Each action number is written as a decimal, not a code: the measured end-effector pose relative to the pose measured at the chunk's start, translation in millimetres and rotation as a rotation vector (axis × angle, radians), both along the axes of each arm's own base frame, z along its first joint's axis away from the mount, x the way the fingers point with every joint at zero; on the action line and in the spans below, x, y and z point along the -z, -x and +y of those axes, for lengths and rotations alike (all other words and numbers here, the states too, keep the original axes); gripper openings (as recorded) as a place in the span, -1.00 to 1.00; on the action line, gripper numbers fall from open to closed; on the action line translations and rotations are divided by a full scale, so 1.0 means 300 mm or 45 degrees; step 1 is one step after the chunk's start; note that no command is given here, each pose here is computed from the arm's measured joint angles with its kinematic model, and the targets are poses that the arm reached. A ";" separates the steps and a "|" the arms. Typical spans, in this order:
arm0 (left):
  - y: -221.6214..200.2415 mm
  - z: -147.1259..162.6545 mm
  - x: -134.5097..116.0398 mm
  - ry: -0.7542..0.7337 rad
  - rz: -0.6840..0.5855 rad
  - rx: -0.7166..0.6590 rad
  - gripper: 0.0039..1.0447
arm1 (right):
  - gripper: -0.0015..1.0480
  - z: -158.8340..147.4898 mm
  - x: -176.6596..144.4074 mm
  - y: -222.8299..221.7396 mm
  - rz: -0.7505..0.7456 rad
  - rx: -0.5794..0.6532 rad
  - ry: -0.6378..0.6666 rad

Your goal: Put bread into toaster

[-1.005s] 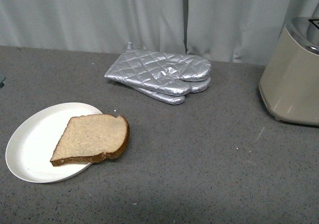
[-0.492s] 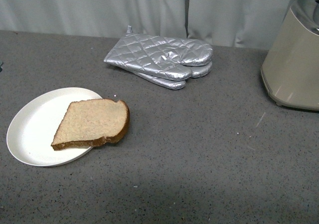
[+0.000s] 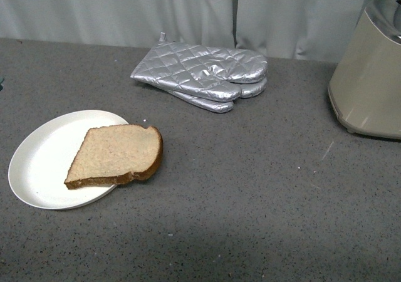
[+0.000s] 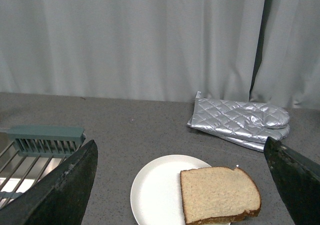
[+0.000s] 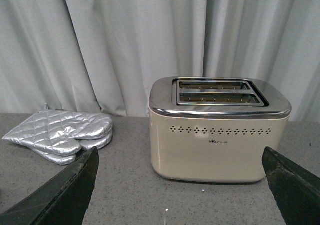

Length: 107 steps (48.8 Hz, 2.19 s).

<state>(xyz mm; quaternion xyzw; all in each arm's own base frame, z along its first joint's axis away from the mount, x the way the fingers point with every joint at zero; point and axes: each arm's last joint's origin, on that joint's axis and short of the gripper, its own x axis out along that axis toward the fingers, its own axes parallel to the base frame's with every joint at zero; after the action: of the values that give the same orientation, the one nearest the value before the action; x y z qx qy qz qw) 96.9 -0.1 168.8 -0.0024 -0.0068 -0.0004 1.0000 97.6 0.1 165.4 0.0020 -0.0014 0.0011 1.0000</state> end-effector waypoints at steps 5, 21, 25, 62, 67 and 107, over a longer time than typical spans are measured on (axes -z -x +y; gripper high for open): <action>0.000 0.000 0.000 0.000 0.000 0.000 0.88 | 0.82 0.000 0.000 0.000 0.000 0.000 0.000; -0.105 0.057 -0.028 1.071 0.579 0.410 0.88 | 0.82 0.000 0.000 0.000 0.000 0.000 0.001; -0.186 0.095 -0.067 1.200 0.547 0.398 0.88 | 0.82 0.000 0.000 0.000 0.000 0.001 0.001; -0.739 0.463 0.372 0.921 1.064 0.101 0.88 | 0.82 0.000 0.000 0.000 0.000 0.000 0.001; -0.756 0.453 0.397 0.841 1.114 0.129 0.88 | 0.82 0.000 0.000 0.000 0.000 0.000 0.001; -0.752 0.292 0.446 0.565 1.327 0.338 0.51 | 0.82 0.000 0.000 0.000 0.000 0.000 0.001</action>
<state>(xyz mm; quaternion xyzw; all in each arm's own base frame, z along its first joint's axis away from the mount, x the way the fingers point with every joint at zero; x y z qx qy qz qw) 322.5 87.4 35.0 -0.2126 0.4867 -0.1230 0.8383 97.6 0.1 165.3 0.0016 -0.0016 0.0010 1.0000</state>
